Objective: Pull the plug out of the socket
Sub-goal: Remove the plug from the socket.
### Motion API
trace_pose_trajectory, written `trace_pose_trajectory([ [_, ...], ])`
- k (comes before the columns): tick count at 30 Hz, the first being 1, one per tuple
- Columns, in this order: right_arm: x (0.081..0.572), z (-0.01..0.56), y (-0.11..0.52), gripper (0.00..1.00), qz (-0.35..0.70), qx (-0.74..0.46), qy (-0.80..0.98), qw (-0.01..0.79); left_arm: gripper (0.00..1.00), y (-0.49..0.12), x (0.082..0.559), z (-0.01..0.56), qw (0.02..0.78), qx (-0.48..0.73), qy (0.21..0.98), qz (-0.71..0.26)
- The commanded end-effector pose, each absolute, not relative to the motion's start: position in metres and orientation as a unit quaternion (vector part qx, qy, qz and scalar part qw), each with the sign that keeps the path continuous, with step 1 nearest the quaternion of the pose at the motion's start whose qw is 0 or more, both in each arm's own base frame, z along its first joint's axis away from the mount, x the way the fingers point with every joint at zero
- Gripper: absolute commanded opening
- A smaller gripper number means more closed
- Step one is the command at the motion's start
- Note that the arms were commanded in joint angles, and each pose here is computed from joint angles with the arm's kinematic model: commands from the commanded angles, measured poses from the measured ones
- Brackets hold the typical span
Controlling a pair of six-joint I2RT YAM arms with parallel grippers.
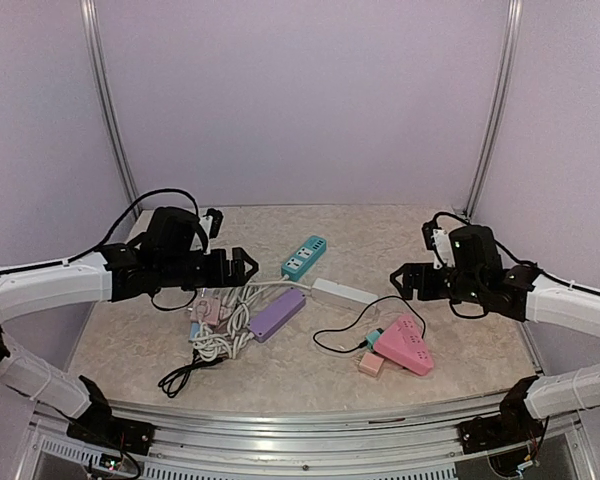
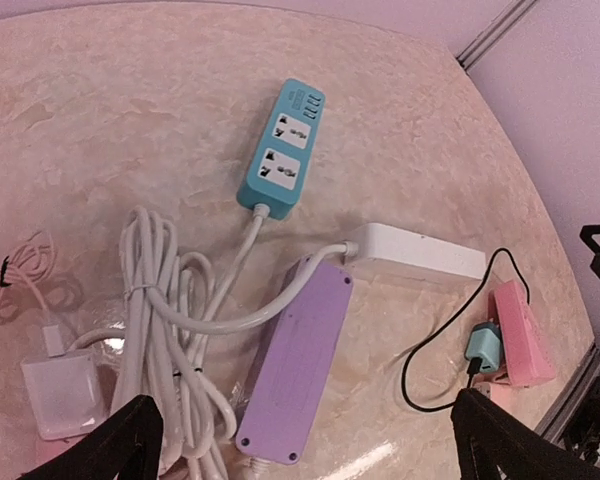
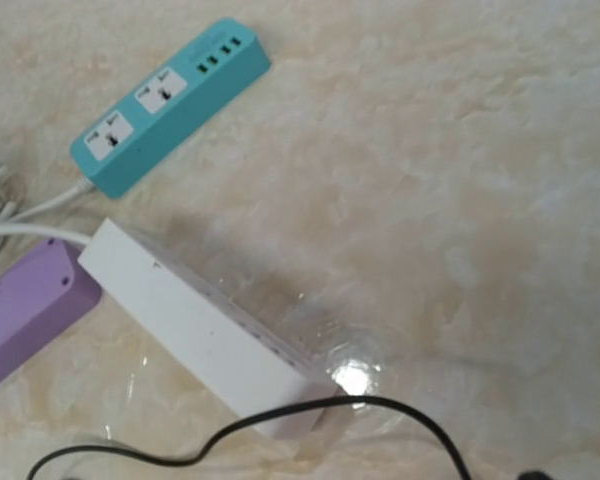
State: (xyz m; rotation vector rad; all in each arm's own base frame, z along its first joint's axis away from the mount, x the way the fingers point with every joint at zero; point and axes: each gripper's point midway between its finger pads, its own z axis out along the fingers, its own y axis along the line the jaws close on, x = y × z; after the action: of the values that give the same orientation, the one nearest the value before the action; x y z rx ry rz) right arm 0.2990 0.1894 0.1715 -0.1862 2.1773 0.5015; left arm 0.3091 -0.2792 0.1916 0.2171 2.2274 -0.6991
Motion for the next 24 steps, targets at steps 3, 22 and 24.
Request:
trace_pose_trajectory([
  [3, 0.301, 0.181, 0.213, 0.93, 0.233, -0.088, 0.865, 0.435, 0.99, -0.205, 0.29, 0.161, 0.348, -0.005, 0.909, -0.228],
  [22, 0.301, 0.17, 0.219, 0.94, 0.23, -0.088, 0.869, 0.43, 0.99, -0.181, 0.266, 0.121, 0.286, -0.012, 0.948, -0.138],
  [24, 0.301, 0.17, 0.218, 0.94, 0.228, -0.086, 0.869, 0.432, 0.99, -0.182, 0.268, 0.114, 0.279, -0.008, 0.952, -0.124],
])
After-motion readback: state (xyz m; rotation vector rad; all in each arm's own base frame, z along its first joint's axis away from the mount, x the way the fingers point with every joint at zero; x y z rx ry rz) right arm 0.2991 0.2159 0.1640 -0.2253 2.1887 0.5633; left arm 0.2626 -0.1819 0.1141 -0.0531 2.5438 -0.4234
